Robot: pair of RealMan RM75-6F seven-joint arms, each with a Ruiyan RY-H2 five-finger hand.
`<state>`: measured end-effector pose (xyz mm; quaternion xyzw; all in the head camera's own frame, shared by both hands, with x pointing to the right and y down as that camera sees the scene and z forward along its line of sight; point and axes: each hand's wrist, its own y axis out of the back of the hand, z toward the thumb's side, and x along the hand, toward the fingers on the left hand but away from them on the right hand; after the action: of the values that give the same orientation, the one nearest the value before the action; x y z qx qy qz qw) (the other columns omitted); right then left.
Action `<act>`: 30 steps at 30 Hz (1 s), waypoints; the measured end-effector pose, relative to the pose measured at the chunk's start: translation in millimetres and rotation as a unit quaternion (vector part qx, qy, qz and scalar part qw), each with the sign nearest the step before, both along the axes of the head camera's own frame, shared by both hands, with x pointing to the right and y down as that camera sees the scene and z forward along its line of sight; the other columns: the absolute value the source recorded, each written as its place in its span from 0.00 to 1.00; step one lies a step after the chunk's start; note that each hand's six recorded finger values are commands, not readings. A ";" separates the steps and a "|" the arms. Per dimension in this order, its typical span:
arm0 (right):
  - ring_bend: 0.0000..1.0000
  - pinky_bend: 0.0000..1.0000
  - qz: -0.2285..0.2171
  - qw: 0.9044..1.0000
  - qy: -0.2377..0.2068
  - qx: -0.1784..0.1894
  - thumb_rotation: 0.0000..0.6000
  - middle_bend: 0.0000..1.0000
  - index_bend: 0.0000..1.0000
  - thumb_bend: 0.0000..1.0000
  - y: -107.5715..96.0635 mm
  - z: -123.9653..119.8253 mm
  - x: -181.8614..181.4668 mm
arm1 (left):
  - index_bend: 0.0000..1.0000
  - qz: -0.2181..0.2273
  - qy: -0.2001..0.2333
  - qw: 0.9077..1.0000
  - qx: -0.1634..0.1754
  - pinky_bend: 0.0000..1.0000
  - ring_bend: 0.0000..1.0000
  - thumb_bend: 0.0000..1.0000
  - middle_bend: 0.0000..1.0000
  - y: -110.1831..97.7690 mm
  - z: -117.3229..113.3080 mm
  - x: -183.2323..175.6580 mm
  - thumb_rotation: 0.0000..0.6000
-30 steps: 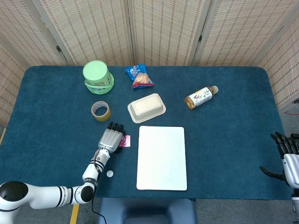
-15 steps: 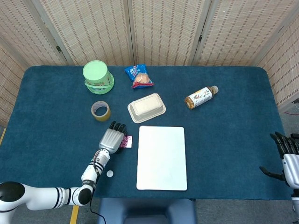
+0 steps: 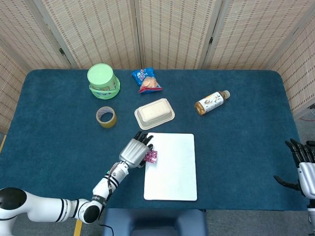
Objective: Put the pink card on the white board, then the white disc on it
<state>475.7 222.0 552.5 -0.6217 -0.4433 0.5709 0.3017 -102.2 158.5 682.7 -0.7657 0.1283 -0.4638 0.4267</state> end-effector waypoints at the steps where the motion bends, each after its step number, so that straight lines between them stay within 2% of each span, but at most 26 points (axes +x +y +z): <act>1: 0.06 0.04 0.000 1.000 0.000 0.000 1.00 0.07 0.08 0.15 0.0 -0.1 0.1 | 0.37 0.006 0.002 1.000 0.001 0.00 0.10 0.36 0.12 1.5 -1.1 4.7 1.00; 6: 0.06 0.04 0.002 1.000 0.001 -0.001 1.00 0.07 0.08 0.15 0.4 0.0 0.7 | 0.37 0.032 0.008 0.999 0.005 0.00 0.10 0.36 0.12 8.5 -3.7 26.6 1.00; 13: 0.06 0.04 0.004 1.000 0.002 -0.002 1.00 0.07 0.08 0.15 0.7 -0.2 2.2 | 0.35 0.052 -0.003 0.999 0.006 0.00 0.10 0.36 0.12 15.9 4.5 47.3 1.00; 20: 0.07 0.04 0.003 1.000 0.002 -0.002 1.00 0.07 0.08 0.15 -1.0 0.1 1.2 | 0.18 0.054 -0.004 0.999 0.002 0.00 0.09 0.34 0.12 18.0 7.5 59.9 1.00; 30: 0.06 0.04 0.000 1.000 0.001 -0.001 1.00 0.07 0.08 0.15 -2.3 -0.4 -1.6 | 0.28 0.048 0.016 0.999 0.017 0.00 0.09 0.34 0.12 14.5 -6.5 40.1 1.00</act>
<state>474.1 219.8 552.0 -0.6213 -0.4422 0.5722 0.3016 -62.1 173.0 676.3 -0.7713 0.1058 -0.4280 0.4591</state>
